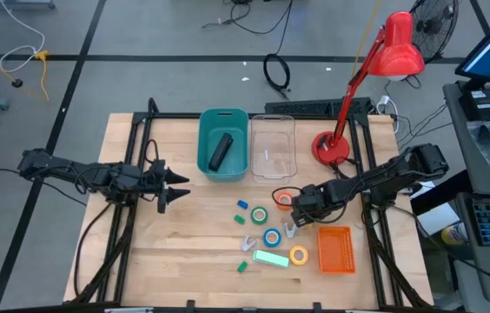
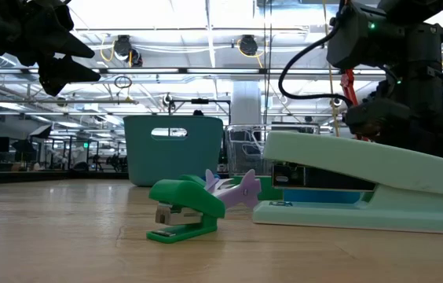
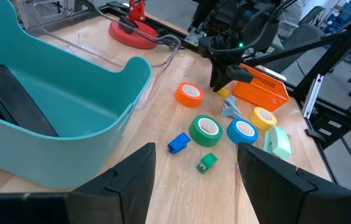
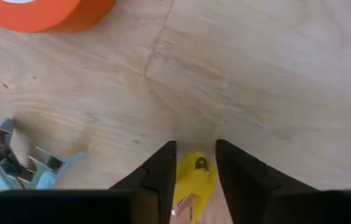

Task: Pick and place Stapler, Stapler remover, tape
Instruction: Put the small yellow stapler into the green bin

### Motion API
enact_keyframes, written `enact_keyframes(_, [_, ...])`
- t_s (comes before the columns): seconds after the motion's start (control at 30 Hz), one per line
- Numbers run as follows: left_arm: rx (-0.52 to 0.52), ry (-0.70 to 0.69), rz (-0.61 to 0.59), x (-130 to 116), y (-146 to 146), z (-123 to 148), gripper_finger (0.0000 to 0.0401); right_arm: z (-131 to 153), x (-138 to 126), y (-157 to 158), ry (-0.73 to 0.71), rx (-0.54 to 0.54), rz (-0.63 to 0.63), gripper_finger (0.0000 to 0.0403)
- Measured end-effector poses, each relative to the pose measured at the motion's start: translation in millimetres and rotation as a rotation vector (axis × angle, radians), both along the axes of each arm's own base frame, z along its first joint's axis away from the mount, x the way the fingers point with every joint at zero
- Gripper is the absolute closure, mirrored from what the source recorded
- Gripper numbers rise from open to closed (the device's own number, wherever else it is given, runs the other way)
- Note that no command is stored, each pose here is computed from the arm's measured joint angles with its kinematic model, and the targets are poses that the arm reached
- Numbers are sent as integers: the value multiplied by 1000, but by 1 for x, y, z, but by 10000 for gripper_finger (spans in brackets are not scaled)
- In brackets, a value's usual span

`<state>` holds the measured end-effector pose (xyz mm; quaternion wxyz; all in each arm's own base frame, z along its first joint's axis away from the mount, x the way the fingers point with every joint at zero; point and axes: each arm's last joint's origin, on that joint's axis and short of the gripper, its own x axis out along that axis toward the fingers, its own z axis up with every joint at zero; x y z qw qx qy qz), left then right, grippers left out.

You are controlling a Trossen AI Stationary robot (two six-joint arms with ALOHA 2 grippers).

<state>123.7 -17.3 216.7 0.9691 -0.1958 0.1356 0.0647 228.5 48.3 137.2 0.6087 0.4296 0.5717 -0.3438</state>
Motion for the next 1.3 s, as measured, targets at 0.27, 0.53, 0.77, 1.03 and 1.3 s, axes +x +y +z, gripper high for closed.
enact_keyframes(0.27, [-2,-1,1,0,0,0,174,0,-1,0,5,-4,9,331])
enact_keyframes(0.53, [-1,0,1,0,0,0,173,0,1,0,-7,-8,24,279])
enact_keyframes(0.77, [0,0,0,0,0,0,173,7,1,-7,-39,17,37,222])
enact_keyframes(1.03, [14,0,-3,0,0,0,173,30,-11,-16,-97,-14,8,212])
enact_keyframes(1.3, [22,1,-6,0,0,0,173,36,-21,-7,-52,88,28,222])
